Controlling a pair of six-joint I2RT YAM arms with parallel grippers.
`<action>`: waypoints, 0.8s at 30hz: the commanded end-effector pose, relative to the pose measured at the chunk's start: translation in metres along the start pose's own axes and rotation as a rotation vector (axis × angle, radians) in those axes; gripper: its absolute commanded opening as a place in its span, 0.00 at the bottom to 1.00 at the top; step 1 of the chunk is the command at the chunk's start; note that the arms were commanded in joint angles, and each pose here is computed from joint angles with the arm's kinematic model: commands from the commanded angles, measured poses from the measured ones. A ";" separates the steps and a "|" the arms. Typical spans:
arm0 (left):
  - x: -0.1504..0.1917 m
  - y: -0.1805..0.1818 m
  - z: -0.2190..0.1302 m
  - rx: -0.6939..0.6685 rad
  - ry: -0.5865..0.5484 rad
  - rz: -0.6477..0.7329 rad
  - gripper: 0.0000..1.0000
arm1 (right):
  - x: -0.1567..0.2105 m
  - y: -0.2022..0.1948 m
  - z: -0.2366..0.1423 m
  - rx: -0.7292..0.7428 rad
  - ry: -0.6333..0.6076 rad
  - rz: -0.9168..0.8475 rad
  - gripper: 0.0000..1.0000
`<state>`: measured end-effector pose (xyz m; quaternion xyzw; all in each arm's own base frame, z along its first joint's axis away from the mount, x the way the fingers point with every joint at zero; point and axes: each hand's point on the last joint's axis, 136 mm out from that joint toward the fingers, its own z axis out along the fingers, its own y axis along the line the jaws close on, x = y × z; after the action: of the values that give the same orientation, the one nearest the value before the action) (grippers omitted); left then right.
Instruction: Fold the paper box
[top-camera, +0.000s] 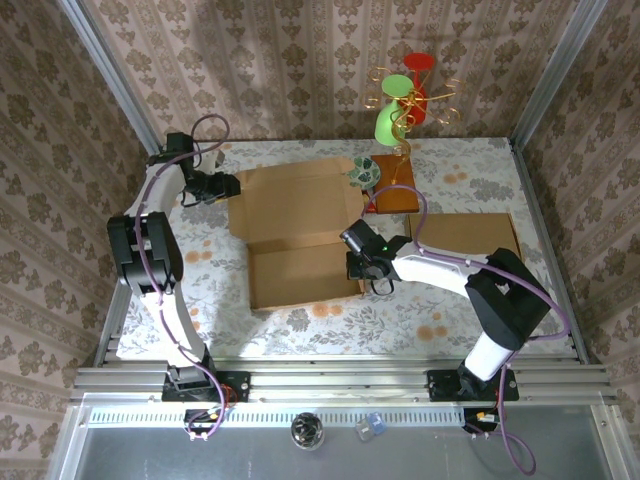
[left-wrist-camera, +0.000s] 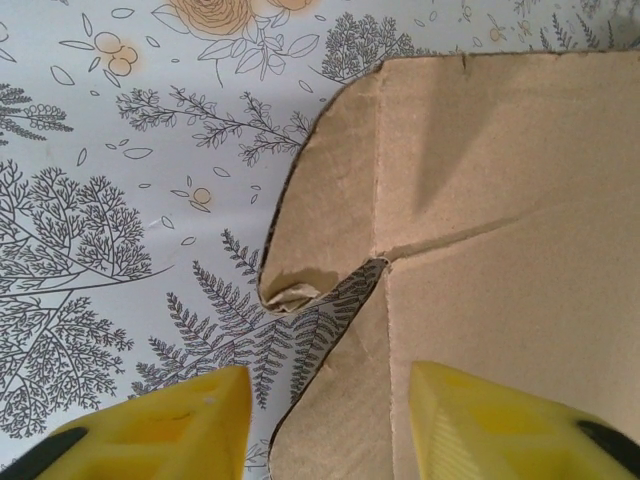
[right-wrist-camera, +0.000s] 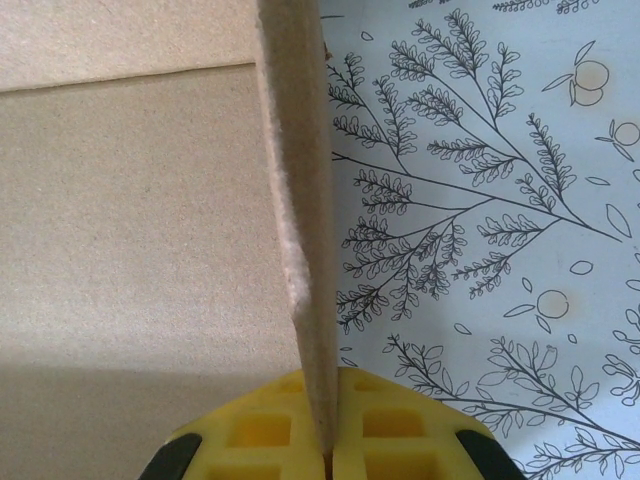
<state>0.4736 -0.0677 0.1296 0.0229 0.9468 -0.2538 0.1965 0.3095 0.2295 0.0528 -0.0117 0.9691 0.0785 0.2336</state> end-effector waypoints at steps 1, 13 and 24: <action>0.005 -0.002 0.005 0.010 0.025 0.011 0.37 | -0.009 0.008 0.000 -0.016 -0.020 0.005 0.00; 0.008 -0.010 0.006 -0.002 0.019 0.007 0.02 | -0.009 0.007 -0.001 -0.012 -0.023 0.004 0.00; -0.002 -0.051 -0.046 -0.110 -0.276 0.207 0.00 | -0.012 0.009 -0.005 -0.019 -0.024 0.025 0.03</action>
<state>0.4501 -0.0882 0.1501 0.0610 0.9412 -0.2004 0.2652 0.3048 0.2260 0.0489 -0.0121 0.9725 0.0706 0.2216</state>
